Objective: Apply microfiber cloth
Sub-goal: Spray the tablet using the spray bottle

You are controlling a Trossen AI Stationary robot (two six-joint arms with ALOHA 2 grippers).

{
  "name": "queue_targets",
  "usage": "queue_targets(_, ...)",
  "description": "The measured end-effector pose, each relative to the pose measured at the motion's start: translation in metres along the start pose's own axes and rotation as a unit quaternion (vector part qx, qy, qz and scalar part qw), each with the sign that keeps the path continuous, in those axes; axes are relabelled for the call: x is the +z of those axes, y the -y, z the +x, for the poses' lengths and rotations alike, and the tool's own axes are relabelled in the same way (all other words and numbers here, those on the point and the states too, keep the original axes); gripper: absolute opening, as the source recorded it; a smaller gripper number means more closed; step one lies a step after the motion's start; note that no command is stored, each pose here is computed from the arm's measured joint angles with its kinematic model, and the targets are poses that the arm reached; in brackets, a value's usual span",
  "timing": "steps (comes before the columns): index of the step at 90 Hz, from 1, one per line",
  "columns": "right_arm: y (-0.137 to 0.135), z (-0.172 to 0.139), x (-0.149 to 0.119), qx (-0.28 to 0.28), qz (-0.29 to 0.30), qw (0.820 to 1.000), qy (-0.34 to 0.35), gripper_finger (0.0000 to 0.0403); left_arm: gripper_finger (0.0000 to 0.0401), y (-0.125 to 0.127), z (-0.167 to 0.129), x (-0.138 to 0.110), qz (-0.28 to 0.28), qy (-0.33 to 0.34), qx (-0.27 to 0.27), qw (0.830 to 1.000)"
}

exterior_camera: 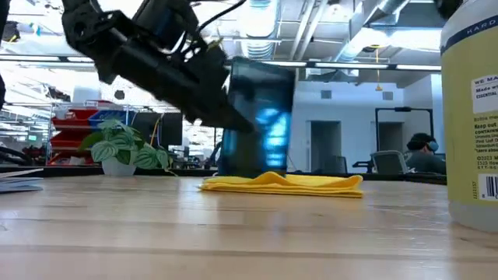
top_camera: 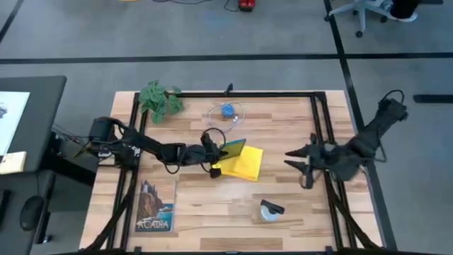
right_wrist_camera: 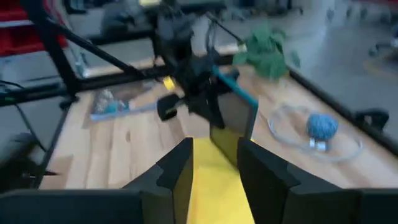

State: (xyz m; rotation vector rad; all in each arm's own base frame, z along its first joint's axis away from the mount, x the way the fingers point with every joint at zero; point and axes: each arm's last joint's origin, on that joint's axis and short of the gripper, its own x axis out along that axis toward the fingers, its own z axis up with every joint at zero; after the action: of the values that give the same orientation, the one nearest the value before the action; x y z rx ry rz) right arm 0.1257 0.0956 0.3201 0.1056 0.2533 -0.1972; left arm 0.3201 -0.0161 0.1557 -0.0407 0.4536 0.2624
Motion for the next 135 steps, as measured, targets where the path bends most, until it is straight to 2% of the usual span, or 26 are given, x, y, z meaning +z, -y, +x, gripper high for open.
queue_targets(6, -0.005, -0.009, 0.007, 0.024, -0.009, 1.000, 0.007, 0.0085, 0.0003, 0.002, 0.006, 0.003, -0.012, -0.018, -0.034, 0.999)
queue_targets(15, -0.009, -0.024, 0.020, 0.087, -0.015, 0.996, -0.008, 0.0065, 0.0003, 0.004, 0.014, 0.004, -0.007, -0.023, -0.042, 0.999)
queue_targets(23, -0.011, -0.038, 0.032, 0.162, 0.029, 0.985, -0.045, 0.0049, 0.0003, 0.005, 0.019, 0.005, -0.001, -0.021, -0.042, 0.999)
queue_targets(30, -0.016, -0.043, 0.033, 0.191, 0.075, 0.976, -0.077, 0.0035, 0.0004, 0.003, 0.021, 0.005, -0.003, -0.022, -0.042, 0.999)
queue_targets(40, -0.033, -0.037, 0.020, 0.178, 0.114, 0.970, -0.123, 0.0008, 0.0007, 0.001, 0.022, 0.005, -0.004, -0.025, -0.040, 0.999)
queue_targets(56, -0.085, -0.021, -0.019, 0.144, 0.111, 0.965, -0.187, 0.0001, 0.0007, 0.000, 0.022, 0.005, 0.002, -0.024, -0.034, 0.999)
queue_targets(68, -0.129, -0.013, -0.060, 0.101, 0.135, 0.970, -0.177, 0.0001, 0.0007, 0.002, 0.022, 0.004, 0.003, -0.027, -0.032, 0.999)
queue_targets(79, -0.166, -0.008, -0.101, 0.074, 0.155, 0.978, -0.118, 0.0000, 0.0007, 0.005, 0.021, 0.004, 0.007, -0.026, -0.032, 0.999)
queue_targets(88, -0.183, 0.001, -0.131, 0.055, 0.156, 0.982, -0.090, 0.0000, 0.0007, 0.005, 0.021, 0.004, 0.008, -0.026, -0.031, 0.999)
queue_targets(101, -0.198, 0.024, -0.158, 0.038, 0.185, 0.979, -0.075, 0.0000, 0.0008, 0.006, 0.020, 0.004, 0.007, -0.026, -0.032, 0.999)
queue_targets(111, -0.202, 0.044, -0.162, 0.030, 0.185, 0.981, -0.059, 0.0002, 0.0008, 0.007, 0.020, 0.004, 0.004, -0.024, -0.034, 0.999)
queue_targets(117, -0.202, 0.057, -0.155, 0.042, 0.185, 0.979, -0.077, 0.0014, 0.0008, 0.007, 0.020, 0.004, 0.003, -0.023, -0.034, 0.999)
queue_targets(125, -0.202, 0.065, -0.141, 0.090, 0.171, 0.974, -0.117, 0.0049, 0.0009, 0.007, 0.020, 0.004, 0.004, -0.023, -0.034, 0.999)
queue_targets(135, -0.201, 0.064, -0.119, 0.147, 0.153, 0.965, -0.155, 0.0110, 0.0009, 0.007, 0.020, 0.004, 0.002, -0.023, -0.035, 0.999)
